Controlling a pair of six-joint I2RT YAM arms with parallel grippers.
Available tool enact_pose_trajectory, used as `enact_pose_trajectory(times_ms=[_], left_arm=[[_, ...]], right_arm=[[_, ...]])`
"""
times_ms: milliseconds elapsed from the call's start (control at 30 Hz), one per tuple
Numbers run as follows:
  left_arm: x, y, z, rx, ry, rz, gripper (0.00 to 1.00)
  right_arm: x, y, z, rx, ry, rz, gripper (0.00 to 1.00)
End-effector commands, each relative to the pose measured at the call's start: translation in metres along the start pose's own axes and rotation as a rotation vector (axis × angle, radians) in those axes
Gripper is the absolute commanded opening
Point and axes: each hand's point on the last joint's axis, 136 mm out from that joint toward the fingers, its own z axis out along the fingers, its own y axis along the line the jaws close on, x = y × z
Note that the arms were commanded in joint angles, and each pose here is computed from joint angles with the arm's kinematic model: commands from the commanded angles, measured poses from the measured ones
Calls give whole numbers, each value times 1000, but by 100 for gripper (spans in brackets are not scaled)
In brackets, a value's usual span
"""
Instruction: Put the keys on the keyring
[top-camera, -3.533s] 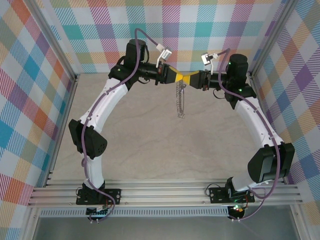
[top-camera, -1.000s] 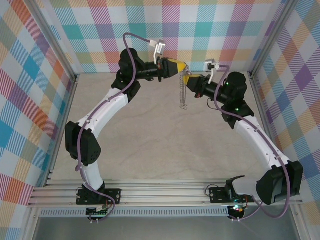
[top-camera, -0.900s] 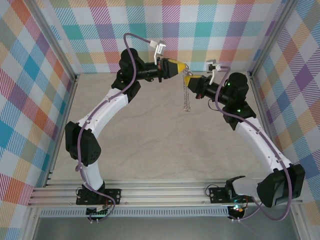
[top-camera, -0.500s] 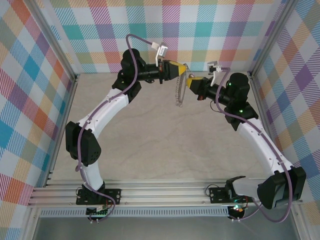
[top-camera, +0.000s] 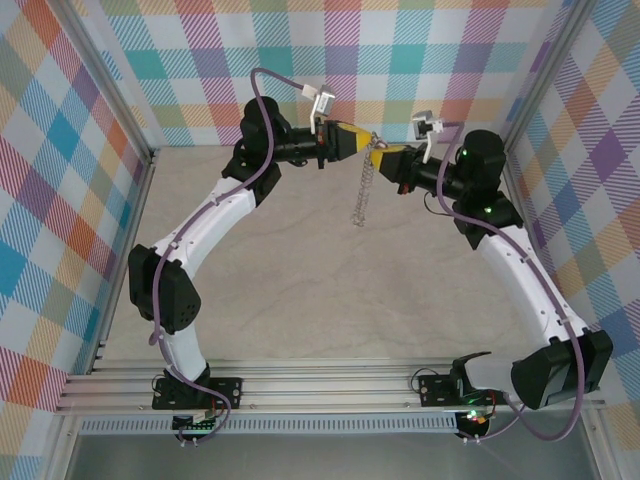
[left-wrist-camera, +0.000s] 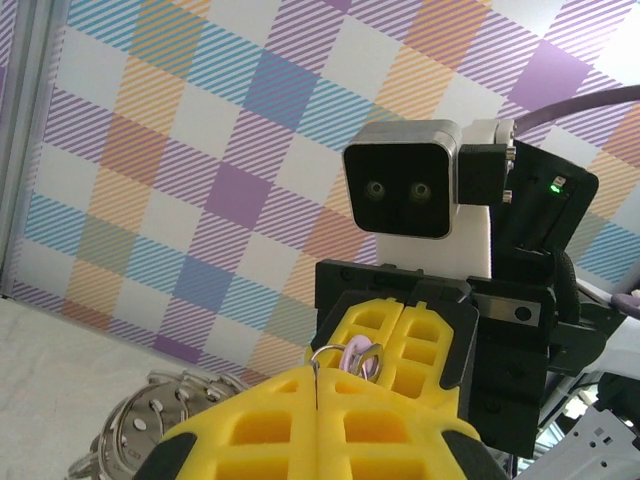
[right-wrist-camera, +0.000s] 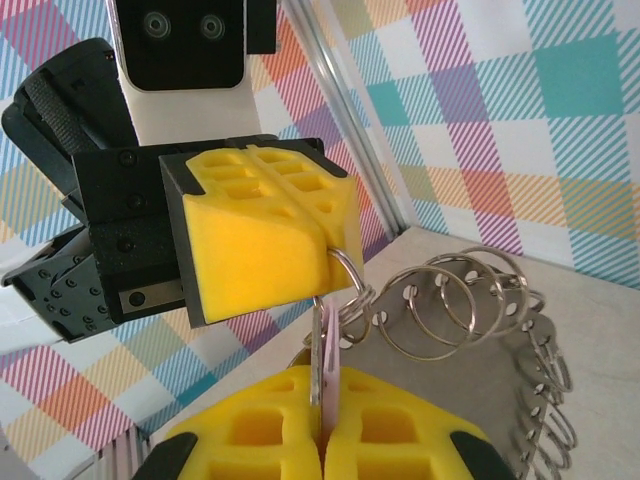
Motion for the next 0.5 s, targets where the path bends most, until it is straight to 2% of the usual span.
enact_pose_trajectory(times_ms=[0, 467], left_arm=[[-14, -28, -3, 43, -7, 73, 0], [-7, -31, -3, 50, 25, 79, 0]], right_arm=[[-5, 9, 0, -44, 25, -37, 0], [-16, -1, -15, 9, 40, -75, 0]])
